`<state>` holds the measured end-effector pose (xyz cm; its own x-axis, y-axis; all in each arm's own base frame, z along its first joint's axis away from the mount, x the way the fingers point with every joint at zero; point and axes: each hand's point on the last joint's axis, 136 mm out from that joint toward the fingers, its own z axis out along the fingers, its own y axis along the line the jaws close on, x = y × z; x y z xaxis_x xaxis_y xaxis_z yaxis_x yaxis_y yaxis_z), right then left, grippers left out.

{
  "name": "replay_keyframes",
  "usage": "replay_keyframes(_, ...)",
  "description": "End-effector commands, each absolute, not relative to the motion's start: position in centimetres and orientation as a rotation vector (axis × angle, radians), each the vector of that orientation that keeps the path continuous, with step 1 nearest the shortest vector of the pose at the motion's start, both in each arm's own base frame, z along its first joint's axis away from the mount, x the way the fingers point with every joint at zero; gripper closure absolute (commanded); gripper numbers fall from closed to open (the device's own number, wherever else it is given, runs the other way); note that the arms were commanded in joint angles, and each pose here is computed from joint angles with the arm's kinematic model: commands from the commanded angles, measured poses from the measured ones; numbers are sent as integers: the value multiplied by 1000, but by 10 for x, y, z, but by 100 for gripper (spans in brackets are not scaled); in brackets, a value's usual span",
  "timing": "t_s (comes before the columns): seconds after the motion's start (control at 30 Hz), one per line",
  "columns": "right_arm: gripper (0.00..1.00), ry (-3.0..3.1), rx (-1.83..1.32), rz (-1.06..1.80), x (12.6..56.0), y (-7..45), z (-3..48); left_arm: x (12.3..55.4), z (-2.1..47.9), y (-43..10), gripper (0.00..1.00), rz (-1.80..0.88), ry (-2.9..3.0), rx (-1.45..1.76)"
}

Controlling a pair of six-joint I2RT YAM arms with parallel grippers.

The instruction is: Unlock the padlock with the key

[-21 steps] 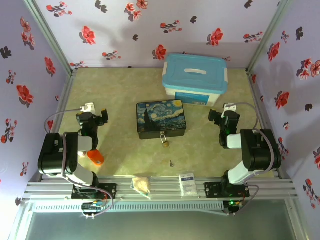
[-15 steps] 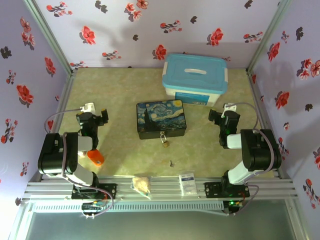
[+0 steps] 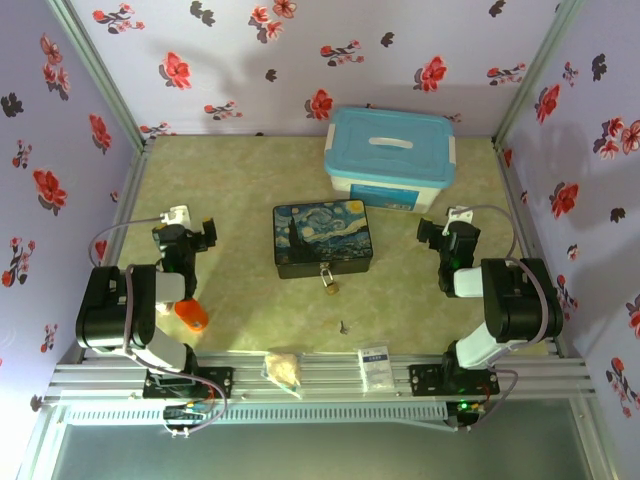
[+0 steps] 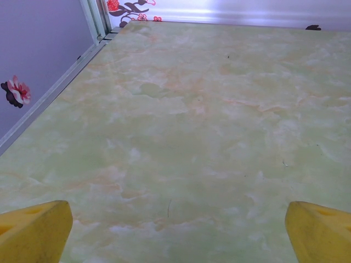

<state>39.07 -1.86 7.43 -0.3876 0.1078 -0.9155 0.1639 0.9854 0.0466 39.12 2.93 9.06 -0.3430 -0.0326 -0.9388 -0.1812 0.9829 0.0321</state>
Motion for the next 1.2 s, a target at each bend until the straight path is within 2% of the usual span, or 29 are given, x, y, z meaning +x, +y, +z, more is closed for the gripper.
replay_keyframes(0.0,1,1937,194,-59,396,-20,86,396,96,26,0,158,1905,-120)
replay_keyframes(1.0,1,1935,186,-53,396,-19,87,396,96,26,0,158,1902,-120)
replay_keyframes(1.17,1,1915,159,-34,393,-15,102,389,116,25,0,154,1873,-121)
